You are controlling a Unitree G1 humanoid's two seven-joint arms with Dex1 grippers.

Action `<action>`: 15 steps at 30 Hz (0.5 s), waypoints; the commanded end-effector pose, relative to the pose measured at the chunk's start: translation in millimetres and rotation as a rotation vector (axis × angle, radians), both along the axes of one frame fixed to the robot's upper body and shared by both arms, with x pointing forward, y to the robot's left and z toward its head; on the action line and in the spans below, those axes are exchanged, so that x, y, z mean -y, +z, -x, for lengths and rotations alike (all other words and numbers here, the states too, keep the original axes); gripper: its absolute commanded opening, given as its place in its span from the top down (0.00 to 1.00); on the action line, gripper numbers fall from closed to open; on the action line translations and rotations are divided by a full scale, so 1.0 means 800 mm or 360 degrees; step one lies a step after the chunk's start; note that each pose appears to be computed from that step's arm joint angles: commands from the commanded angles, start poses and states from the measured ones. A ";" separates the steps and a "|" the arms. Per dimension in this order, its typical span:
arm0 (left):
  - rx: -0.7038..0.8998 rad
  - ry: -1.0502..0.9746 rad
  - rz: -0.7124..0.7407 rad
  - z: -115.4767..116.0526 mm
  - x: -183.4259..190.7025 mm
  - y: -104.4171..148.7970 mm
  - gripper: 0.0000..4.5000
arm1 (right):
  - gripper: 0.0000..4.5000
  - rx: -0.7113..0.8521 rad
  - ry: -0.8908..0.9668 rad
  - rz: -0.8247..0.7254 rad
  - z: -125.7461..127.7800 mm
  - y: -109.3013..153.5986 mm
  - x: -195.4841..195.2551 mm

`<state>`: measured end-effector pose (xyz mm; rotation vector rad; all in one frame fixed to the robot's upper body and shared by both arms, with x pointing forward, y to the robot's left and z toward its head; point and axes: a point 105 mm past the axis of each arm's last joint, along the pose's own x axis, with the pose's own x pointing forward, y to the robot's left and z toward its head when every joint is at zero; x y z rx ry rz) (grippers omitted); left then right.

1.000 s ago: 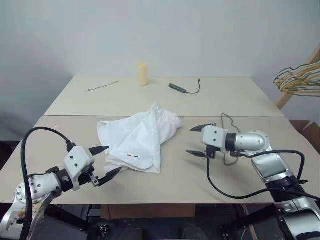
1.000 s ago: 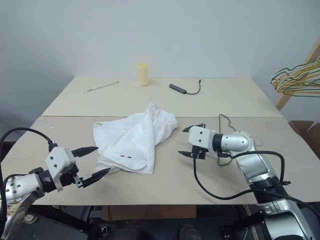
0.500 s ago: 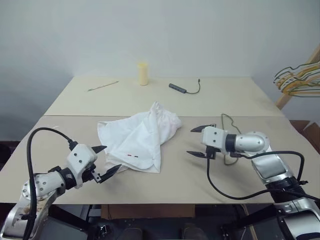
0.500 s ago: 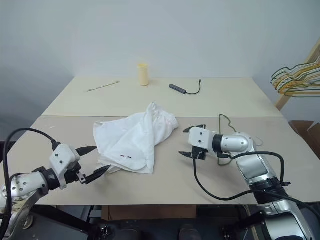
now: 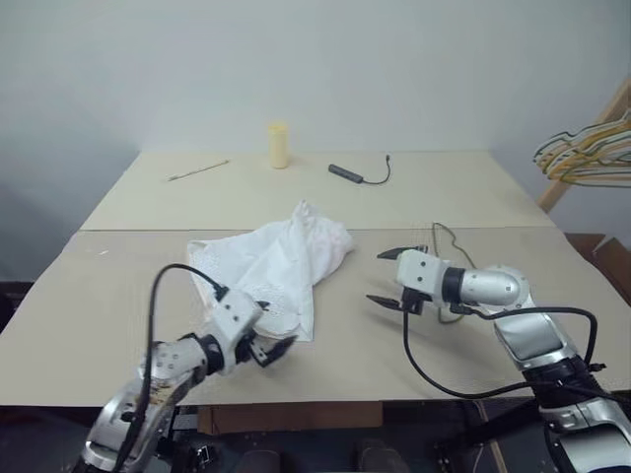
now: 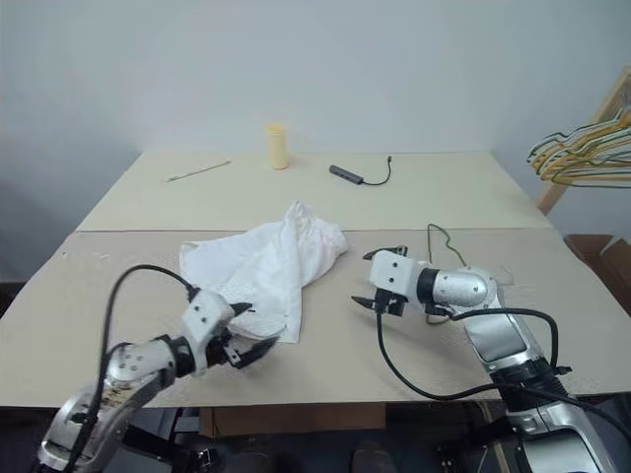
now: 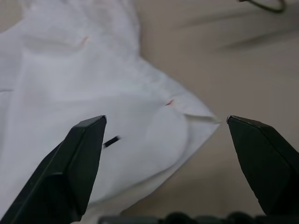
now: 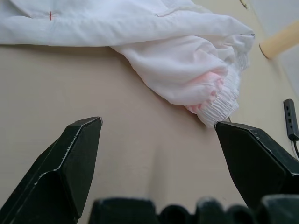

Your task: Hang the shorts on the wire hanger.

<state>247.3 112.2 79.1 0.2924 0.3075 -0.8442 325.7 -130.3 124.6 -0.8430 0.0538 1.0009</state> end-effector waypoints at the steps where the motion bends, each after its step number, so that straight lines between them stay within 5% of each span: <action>1: 0.0073 -0.0003 -0.0073 -0.016 0.016 -0.007 0.00 | 0.01 0.0115 -0.0060 -0.0042 -0.005 0.024 0.004; 11: -0.0060 0.0070 -0.0270 -0.033 0.035 -0.042 0.00 | 0.01 0.0132 -0.0115 -0.0023 -0.002 0.023 0.012; 15: -0.0123 0.0087 -0.0386 -0.031 0.030 -0.054 0.20 | 0.00 0.0145 -0.0127 -0.0006 -0.004 0.023 0.013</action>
